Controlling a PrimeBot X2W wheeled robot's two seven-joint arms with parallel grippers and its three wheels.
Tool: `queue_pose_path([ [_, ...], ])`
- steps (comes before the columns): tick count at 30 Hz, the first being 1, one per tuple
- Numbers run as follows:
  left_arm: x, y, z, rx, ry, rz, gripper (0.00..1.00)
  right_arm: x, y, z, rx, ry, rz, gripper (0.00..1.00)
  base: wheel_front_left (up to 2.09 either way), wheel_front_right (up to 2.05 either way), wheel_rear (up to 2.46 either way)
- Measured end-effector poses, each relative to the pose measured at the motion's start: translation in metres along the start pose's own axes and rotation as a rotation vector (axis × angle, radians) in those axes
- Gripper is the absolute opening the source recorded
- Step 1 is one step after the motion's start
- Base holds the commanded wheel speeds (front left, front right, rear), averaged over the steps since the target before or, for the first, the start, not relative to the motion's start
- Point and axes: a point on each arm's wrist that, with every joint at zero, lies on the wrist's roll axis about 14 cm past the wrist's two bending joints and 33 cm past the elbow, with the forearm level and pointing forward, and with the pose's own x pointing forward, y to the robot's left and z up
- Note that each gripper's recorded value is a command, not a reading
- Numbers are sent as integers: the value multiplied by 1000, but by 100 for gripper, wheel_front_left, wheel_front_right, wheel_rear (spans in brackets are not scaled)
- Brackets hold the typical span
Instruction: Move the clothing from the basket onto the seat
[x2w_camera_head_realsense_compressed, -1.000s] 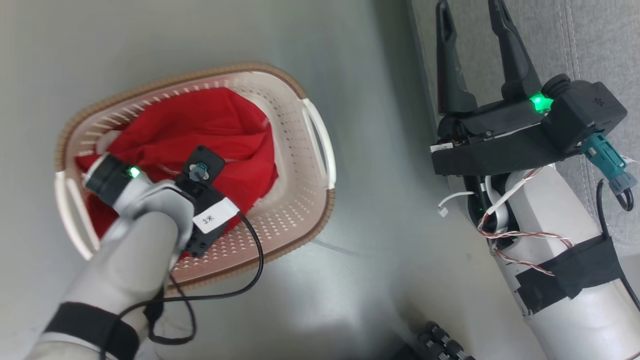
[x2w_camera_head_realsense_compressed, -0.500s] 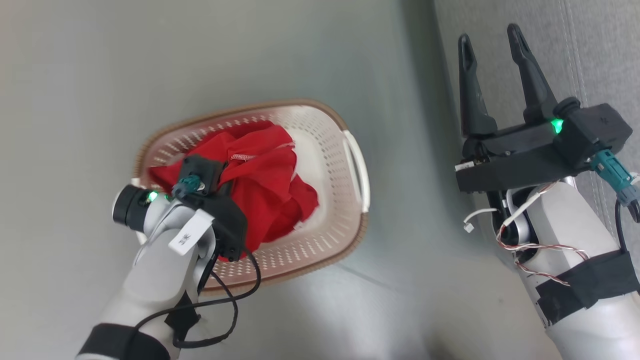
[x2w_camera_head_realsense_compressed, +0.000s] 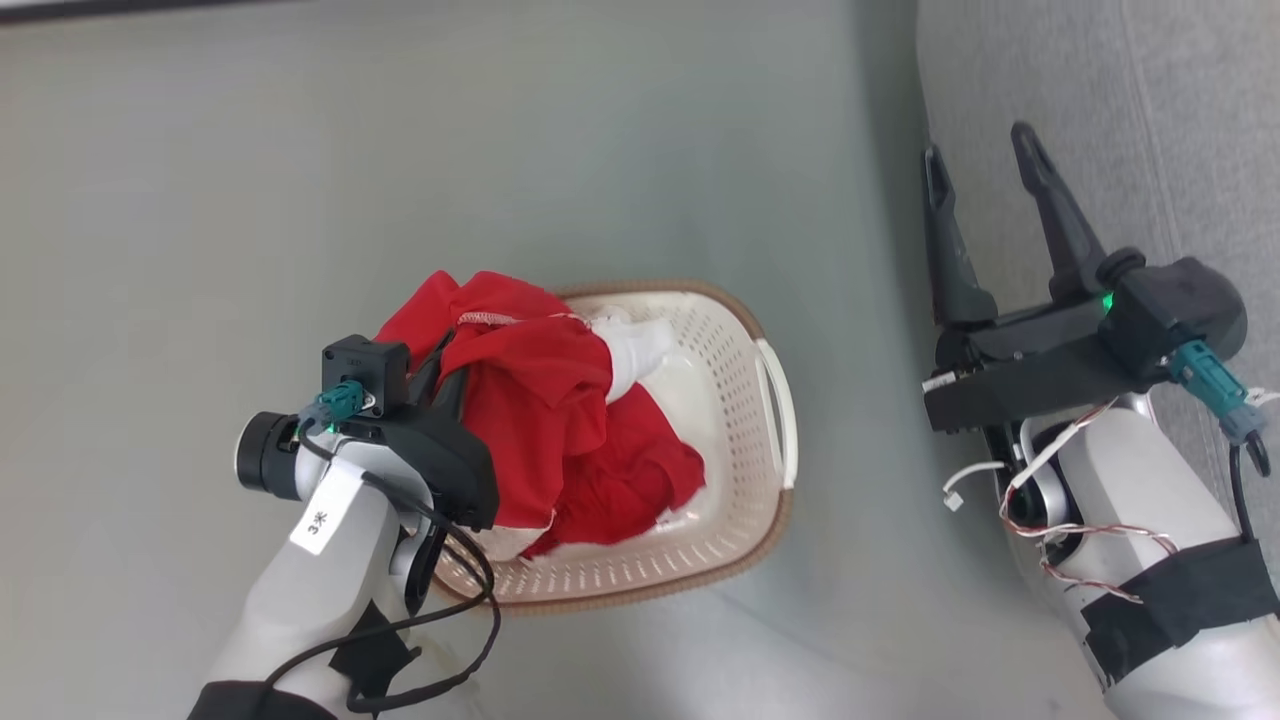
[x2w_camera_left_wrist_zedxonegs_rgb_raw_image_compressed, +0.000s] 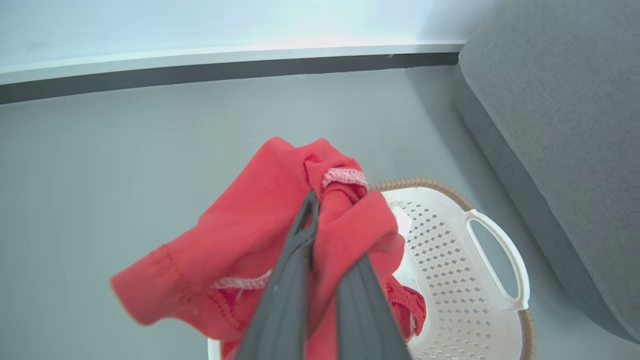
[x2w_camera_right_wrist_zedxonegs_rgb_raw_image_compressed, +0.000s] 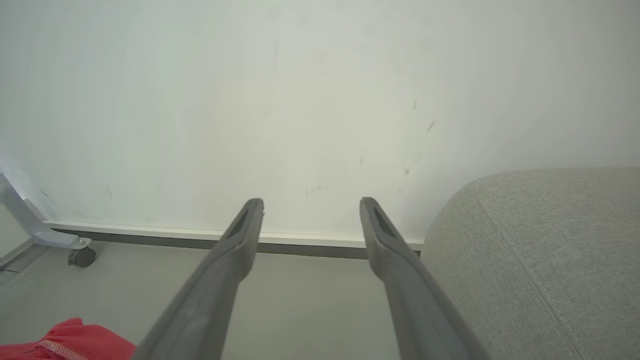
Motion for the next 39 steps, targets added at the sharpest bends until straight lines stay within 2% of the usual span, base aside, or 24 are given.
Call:
queue_pose_path([
  [6, -20, -3, 46, -23, -137, 2, 0, -9, 11, 15, 2, -14, 24, 100, 0, 0, 0],
  [22, -78, -34, 143, 10, -435, -73, 0, -46, 30, 36, 20, -2, 60, 100, 0, 0, 0],
  [39, -147, -89, 193, 92, -661, -186, 0, -96, 40, 53, 32, -4, 64, 100, 0, 0, 0],
])
